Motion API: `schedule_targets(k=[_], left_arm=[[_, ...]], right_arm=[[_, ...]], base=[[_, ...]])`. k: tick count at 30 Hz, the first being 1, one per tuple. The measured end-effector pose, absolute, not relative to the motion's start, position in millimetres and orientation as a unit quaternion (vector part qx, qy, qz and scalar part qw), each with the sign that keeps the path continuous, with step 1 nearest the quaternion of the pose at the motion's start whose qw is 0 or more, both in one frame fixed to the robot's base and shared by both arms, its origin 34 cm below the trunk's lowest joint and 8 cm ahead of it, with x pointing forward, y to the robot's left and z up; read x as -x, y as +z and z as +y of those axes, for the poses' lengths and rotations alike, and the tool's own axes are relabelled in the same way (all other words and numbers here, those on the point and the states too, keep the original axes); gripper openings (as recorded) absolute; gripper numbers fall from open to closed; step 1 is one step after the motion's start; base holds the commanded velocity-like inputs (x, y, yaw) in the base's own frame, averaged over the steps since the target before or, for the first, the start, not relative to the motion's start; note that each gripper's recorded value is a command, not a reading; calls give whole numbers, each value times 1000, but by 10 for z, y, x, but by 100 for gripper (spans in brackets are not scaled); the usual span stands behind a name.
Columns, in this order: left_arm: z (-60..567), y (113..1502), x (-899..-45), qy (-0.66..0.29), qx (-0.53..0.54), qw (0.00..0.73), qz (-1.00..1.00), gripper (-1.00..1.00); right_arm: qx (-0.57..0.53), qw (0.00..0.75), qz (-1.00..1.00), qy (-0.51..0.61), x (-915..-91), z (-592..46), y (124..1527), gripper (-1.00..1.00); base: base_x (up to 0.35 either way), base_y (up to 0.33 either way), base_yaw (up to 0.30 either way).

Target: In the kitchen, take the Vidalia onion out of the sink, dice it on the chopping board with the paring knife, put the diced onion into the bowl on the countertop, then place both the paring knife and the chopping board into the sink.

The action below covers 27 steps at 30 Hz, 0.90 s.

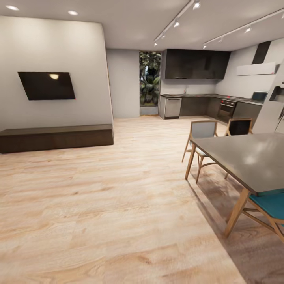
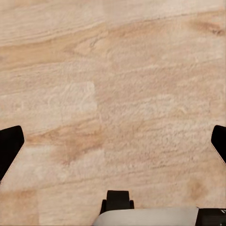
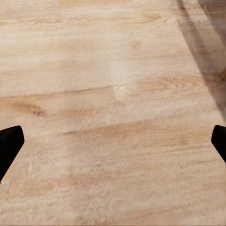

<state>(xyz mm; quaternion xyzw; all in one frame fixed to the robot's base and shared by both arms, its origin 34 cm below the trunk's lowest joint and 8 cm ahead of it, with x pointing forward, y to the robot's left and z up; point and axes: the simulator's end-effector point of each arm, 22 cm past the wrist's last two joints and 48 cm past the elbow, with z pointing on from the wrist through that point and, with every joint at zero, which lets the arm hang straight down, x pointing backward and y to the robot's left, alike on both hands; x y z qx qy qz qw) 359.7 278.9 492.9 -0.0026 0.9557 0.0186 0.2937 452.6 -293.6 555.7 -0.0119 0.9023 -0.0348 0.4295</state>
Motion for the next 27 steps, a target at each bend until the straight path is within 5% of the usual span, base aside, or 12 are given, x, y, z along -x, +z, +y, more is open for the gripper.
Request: schedule_targets(k=[27], left_arm=[[2788, 4928, -3593, 19, 3, 293, 956, 100]], right_arm=[[13, 432, 901, -34, -4533, -2926, 5565, 100]], base=[[322, 0, 0]])
